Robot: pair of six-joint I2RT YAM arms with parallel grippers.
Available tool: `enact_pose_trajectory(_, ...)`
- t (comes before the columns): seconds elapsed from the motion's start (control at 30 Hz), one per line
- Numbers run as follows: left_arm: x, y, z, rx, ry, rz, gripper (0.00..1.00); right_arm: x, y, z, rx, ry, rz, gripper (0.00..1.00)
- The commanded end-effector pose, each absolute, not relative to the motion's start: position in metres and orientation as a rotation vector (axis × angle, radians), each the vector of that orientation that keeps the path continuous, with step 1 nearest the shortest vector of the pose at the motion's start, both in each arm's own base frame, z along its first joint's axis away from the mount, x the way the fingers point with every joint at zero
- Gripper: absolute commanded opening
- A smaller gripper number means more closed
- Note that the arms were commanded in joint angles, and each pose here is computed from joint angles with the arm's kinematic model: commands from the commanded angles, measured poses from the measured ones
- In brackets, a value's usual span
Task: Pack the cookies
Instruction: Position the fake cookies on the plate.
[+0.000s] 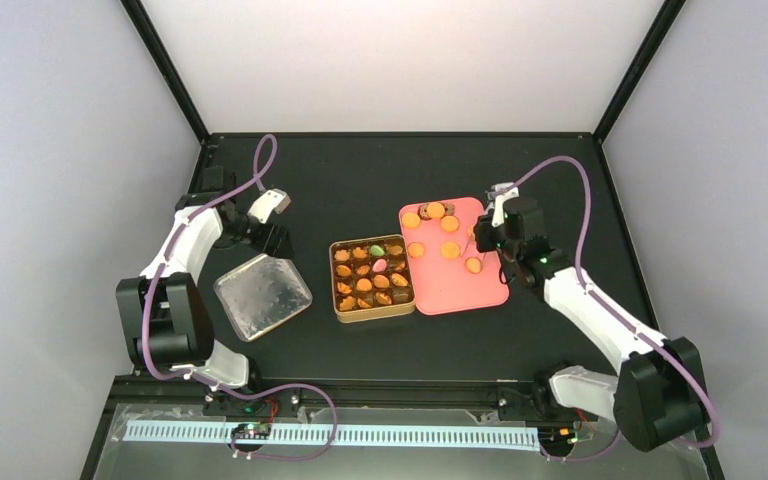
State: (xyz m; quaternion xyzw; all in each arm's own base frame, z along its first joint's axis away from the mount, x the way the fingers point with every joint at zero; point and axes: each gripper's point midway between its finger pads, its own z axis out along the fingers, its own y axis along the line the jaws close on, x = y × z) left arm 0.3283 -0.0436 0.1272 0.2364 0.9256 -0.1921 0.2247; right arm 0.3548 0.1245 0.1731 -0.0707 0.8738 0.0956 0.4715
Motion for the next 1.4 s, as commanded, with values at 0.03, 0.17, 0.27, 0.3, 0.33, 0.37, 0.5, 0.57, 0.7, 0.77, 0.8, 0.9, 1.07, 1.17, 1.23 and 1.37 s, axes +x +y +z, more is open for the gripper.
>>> enact_pose_trajectory(0.03,0.333,-0.044,0.133,0.663,2.521,-0.552,0.81,0.333,0.134,0.175,-0.158,2.139,0.314,0.36)
enact_pose_trajectory(0.17,0.334,-0.045,0.135,0.662,2.517,-0.561,0.81,0.328,0.135,0.179,-0.164,2.136,0.312,0.36)
enact_pose_trajectory(0.27,0.334,-0.045,0.136,0.661,2.517,-0.561,0.81,0.329,0.134,0.188,-0.173,2.121,0.298,0.36)
enact_pose_trajectory(0.3,0.334,-0.045,0.136,0.662,2.517,-0.560,0.81,0.329,0.134,0.192,-0.181,2.117,0.294,0.36)
enact_pose_trajectory(0.33,0.335,-0.045,0.136,0.662,2.516,-0.560,0.81,0.330,0.134,0.195,-0.186,2.114,0.292,0.36)
enact_pose_trajectory(0.37,0.335,-0.045,0.137,0.662,2.517,-0.560,0.81,0.330,0.135,0.198,-0.196,2.111,0.292,0.36)
enact_pose_trajectory(0.5,0.335,-0.045,0.137,0.658,2.517,-0.563,0.81,0.326,0.141,0.198,-0.222,2.118,0.298,0.36)
enact_pose_trajectory(0.57,0.335,-0.045,0.137,0.657,2.516,-0.564,0.81,0.324,0.142,0.194,-0.225,2.127,0.300,0.36)
enact_pose_trajectory(0.7,0.336,-0.045,0.137,0.660,2.515,-0.559,0.81,0.322,0.143,0.185,-0.227,2.143,0.296,0.35)
enact_pose_trajectory(0.77,0.336,-0.045,0.137,0.660,2.518,-0.558,0.81,0.323,0.142,0.182,-0.225,2.154,0.282,0.33)
enact_pose_trajectory(0.8,0.335,-0.045,0.136,0.659,2.518,-0.558,0.81,0.324,0.142,0.180,-0.225,2.159,0.275,0.33)
enact_pose_trajectory(0.9,0.335,-0.045,0.136,0.660,2.519,-0.558,0.81,0.327,0.141,0.175,-0.229,2.175,0.249,0.32)
enact_pose_trajectory(1.07,0.335,-0.045,0.136,0.663,2.518,-0.557,0.81,0.331,0.135,0.167,-0.229,2.209,0.181,0.32)
enact_pose_trajectory(1.17,0.335,-0.045,0.136,0.663,2.519,-0.555,0.81,0.331,0.136,0.166,-0.229,2.213,0.184,0.30)
enact_pose_trajectory(1.23,0.335,-0.044,0.135,0.662,2.521,-0.555,0.81,0.331,0.135,0.166,-0.226,2.213,0.179,0.26)
enact_pose_trajectory(1.37,0.334,-0.044,0.134,0.663,2.523,-0.553,0.81,0.329,0.135,0.177,-0.228,2.190,0.171,0.18)
